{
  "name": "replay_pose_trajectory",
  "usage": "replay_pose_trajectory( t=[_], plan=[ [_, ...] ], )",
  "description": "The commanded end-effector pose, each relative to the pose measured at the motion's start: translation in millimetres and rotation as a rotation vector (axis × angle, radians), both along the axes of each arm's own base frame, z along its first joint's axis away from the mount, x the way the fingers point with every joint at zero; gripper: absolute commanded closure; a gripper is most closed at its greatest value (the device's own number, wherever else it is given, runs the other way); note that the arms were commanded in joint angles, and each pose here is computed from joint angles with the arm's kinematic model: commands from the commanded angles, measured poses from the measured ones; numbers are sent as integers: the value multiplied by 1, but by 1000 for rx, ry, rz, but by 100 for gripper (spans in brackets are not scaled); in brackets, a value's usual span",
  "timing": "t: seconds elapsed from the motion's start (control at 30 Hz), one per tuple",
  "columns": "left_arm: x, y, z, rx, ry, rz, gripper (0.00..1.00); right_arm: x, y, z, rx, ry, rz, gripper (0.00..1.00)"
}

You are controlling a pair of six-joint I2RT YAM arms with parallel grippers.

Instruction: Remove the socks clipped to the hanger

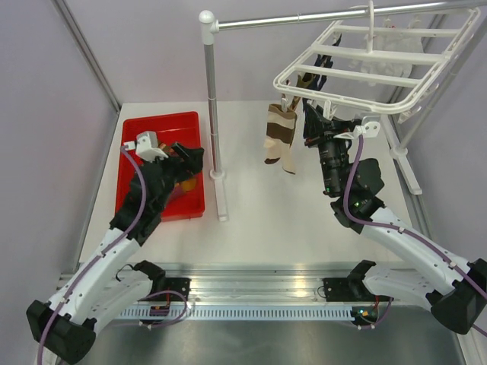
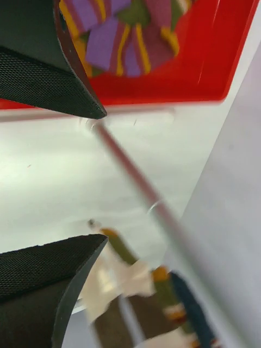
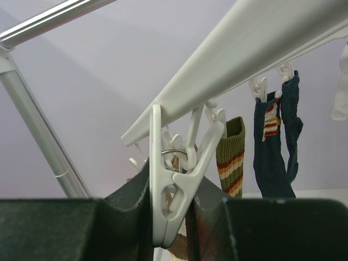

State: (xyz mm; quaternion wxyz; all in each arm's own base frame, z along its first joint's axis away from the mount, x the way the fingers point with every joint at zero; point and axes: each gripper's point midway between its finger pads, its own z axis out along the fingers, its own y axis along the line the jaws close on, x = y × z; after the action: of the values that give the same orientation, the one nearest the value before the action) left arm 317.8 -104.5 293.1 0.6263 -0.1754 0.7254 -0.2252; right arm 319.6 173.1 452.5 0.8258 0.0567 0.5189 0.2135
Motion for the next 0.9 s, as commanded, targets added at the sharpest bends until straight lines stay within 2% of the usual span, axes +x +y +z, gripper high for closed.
replay_pose_trajectory(
  t=[0.0, 0.03, 0.07, 0.13, 0.17, 0.2, 0.27, 0.3, 0.43, 0.63, 0.7, 0.87],
  plan=[
    [-19, -47, 24, 25, -165, -181, 11, -1, -3, 5, 7, 16, 0, 98],
    [-31, -74, 43, 14, -254, -291, 10, -2, -3, 6, 6, 16, 0, 98],
    [-35, -86, 47, 66, -298, -355, 9, -2, -4, 7, 11, 16, 0, 98],
    [-34, -119, 43, 98, -299, -477, 8, -2, -3, 7, 6, 20, 2, 98],
    [-32, -128, 56, 110, -340, -513, 8, -2, -3, 7, 8, 23, 4, 98],
    [-21, -140, 43, 131, -320, -536, 6, -2, -3, 7, 7, 27, 3, 98],
    [-13, -155, 50, 140, -364, -575, 4, -3, -3, 9, 4, 27, 7, 98],
    [-4, -166, 37, 160, -334, -600, 3, -3, -4, 9, 5, 31, 5, 97],
    [13, -196, 45, 185, -366, -710, 2, -5, -3, 13, 0, 30, 17, 97],
    [32, -215, 48, 153, -386, -833, 2, -7, -5, 16, 1, 31, 14, 97],
    [37, -225, 37, 154, -363, -888, 2, -5, -3, 18, -5, 34, 17, 97],
    [51, -237, 34, 170, -367, -927, 2, -4, -2, 15, -8, 42, 19, 96]
  ],
)
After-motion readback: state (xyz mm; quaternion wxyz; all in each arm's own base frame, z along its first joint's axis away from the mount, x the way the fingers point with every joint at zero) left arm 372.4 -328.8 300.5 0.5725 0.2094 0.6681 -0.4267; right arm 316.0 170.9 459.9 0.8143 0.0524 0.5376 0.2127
